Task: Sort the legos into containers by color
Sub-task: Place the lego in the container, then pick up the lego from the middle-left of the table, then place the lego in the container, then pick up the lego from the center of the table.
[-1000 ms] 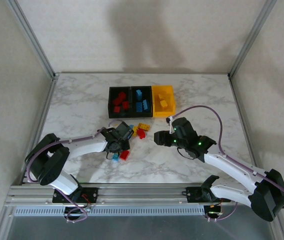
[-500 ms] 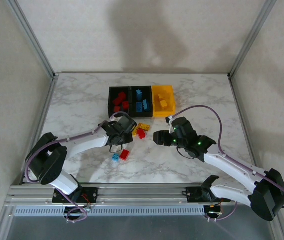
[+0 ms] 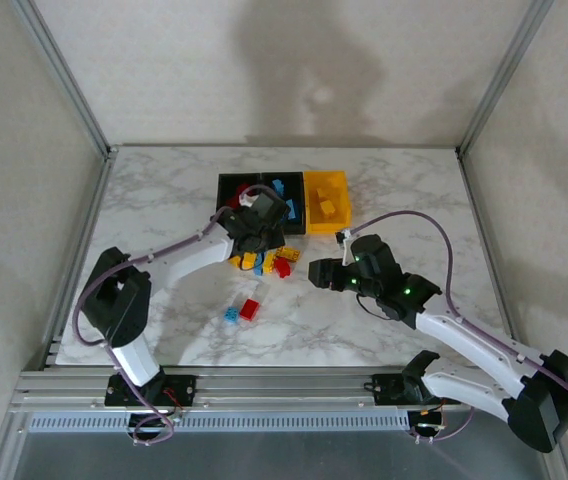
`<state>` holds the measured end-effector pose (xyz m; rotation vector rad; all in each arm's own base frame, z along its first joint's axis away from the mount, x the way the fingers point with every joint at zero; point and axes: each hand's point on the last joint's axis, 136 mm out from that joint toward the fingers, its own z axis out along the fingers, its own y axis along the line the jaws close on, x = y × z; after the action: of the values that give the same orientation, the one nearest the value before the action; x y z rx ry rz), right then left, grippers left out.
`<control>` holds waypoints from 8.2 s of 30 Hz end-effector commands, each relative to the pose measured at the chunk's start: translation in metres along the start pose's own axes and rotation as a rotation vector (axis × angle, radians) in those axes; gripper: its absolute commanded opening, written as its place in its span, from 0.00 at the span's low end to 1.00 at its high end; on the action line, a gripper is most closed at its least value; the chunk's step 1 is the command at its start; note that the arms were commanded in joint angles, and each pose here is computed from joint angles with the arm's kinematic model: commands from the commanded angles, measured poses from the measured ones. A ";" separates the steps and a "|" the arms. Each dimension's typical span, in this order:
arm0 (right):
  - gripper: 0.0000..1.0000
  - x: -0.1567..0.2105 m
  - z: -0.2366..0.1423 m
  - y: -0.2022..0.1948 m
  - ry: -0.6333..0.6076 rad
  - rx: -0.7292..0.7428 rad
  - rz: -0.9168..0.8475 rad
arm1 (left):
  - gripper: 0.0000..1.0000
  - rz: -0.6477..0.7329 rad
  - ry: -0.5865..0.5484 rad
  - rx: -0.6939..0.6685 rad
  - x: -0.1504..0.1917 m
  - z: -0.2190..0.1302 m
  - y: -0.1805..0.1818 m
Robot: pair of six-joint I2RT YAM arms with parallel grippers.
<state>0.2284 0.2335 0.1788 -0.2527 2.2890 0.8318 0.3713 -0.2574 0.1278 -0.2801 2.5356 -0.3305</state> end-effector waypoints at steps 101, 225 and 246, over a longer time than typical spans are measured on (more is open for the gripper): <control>0.64 0.023 0.015 -0.004 0.121 0.004 -0.021 | 0.63 0.264 0.364 0.030 0.152 -0.025 0.096; 0.60 0.029 0.141 -0.013 0.231 0.263 -0.150 | 0.58 -0.236 -0.019 0.125 0.068 -0.088 0.146; 0.27 0.037 0.161 -0.018 0.282 0.313 -0.186 | 0.58 -0.239 -0.032 0.112 0.065 -0.089 0.146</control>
<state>0.2973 0.3257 0.0367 -0.4549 2.5928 0.3707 0.2511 -0.1214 0.1246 -0.5266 2.4463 -0.5580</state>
